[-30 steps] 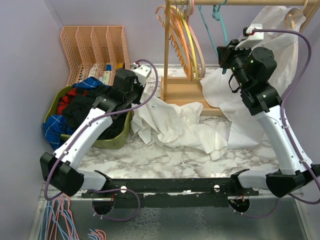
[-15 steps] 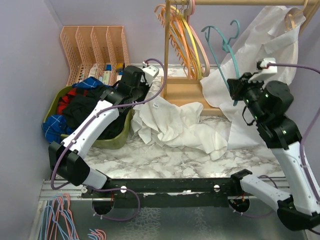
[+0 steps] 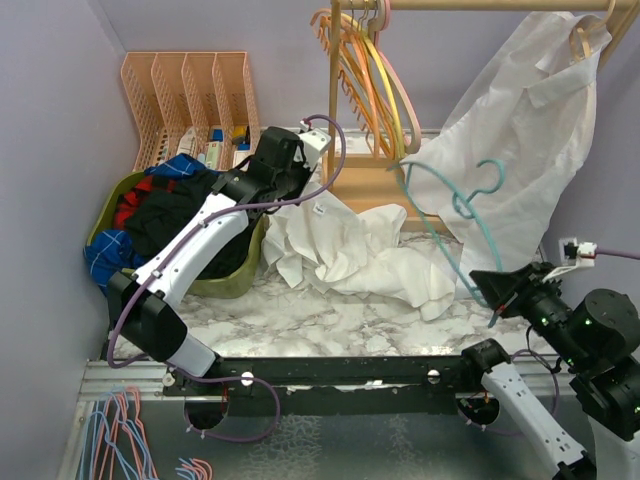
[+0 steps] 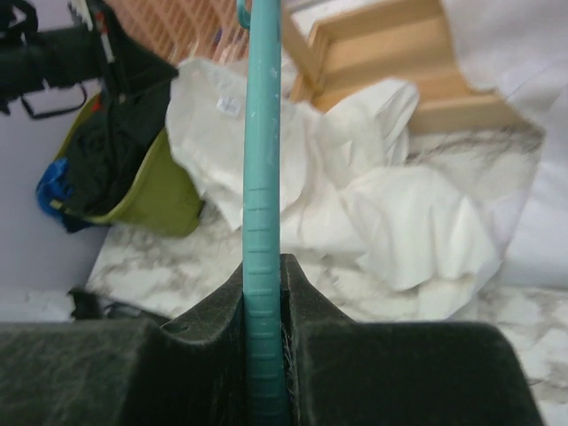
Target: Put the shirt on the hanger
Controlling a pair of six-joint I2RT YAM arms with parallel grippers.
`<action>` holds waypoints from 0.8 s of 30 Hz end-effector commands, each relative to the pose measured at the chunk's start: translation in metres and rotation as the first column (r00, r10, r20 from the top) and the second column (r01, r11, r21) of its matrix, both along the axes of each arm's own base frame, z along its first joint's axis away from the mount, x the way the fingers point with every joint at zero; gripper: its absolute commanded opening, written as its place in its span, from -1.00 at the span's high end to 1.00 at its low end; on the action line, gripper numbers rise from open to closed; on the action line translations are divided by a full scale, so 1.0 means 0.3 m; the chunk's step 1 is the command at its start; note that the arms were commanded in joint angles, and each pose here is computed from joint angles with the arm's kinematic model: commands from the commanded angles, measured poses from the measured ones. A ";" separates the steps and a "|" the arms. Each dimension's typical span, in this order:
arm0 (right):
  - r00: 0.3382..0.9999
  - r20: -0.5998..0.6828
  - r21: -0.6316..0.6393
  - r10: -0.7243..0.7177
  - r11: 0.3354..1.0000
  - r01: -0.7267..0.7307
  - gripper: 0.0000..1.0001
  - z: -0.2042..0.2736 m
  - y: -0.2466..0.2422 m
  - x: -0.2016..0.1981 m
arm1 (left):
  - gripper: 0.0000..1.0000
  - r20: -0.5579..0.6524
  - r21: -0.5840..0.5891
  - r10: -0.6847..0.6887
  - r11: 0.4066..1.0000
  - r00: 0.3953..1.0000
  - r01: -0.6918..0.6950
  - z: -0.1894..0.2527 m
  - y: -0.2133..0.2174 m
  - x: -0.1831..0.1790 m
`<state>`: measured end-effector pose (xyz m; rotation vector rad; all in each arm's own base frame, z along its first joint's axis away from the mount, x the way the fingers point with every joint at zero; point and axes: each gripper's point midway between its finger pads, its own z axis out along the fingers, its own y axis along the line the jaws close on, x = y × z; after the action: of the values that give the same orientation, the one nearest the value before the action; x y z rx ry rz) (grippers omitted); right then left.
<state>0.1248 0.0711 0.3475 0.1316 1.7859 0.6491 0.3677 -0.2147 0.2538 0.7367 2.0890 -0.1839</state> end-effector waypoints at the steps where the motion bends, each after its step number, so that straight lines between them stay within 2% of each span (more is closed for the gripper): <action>1: 0.930 -0.264 0.157 0.256 0.963 -0.221 0.98 -0.198 0.132 -0.168 | 1.00 -0.025 -0.027 -0.021 0.999 0.999 0.020 -0.003 -0.027 -0.012; 4: 0.942 -0.177 0.243 0.286 0.940 -0.239 0.98 -0.165 0.140 -0.217 | 1.00 -0.051 -0.038 -0.045 0.998 0.998 0.043 -0.025 -0.040 -0.027; 7: 0.935 -0.196 0.241 0.297 0.938 -0.247 0.98 -0.187 0.152 -0.209 | 1.00 -0.083 -0.084 -0.100 0.992 0.992 0.093 -0.025 -0.076 -0.062; 10: 0.937 -0.106 0.259 0.333 0.919 -0.297 0.98 -0.145 0.188 -0.180 | 1.00 -0.122 -0.139 -0.183 0.976 0.976 0.166 -0.021 -0.130 -0.115; 13: 0.938 -0.057 0.255 0.342 0.913 -0.318 0.98 -0.135 0.210 -0.134 | 1.00 -0.127 -0.142 -0.224 0.968 0.966 0.206 -0.024 -0.168 -0.150; 24: 0.911 -0.050 0.233 0.409 0.892 -0.387 0.98 -0.175 0.262 0.025 | 1.00 -0.051 -0.112 -0.166 0.981 0.985 0.160 0.031 -0.151 -0.117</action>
<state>0.1244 0.1383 0.2752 0.0799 1.9457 1.0998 0.3287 -0.2635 0.2472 0.8864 2.0905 -0.4294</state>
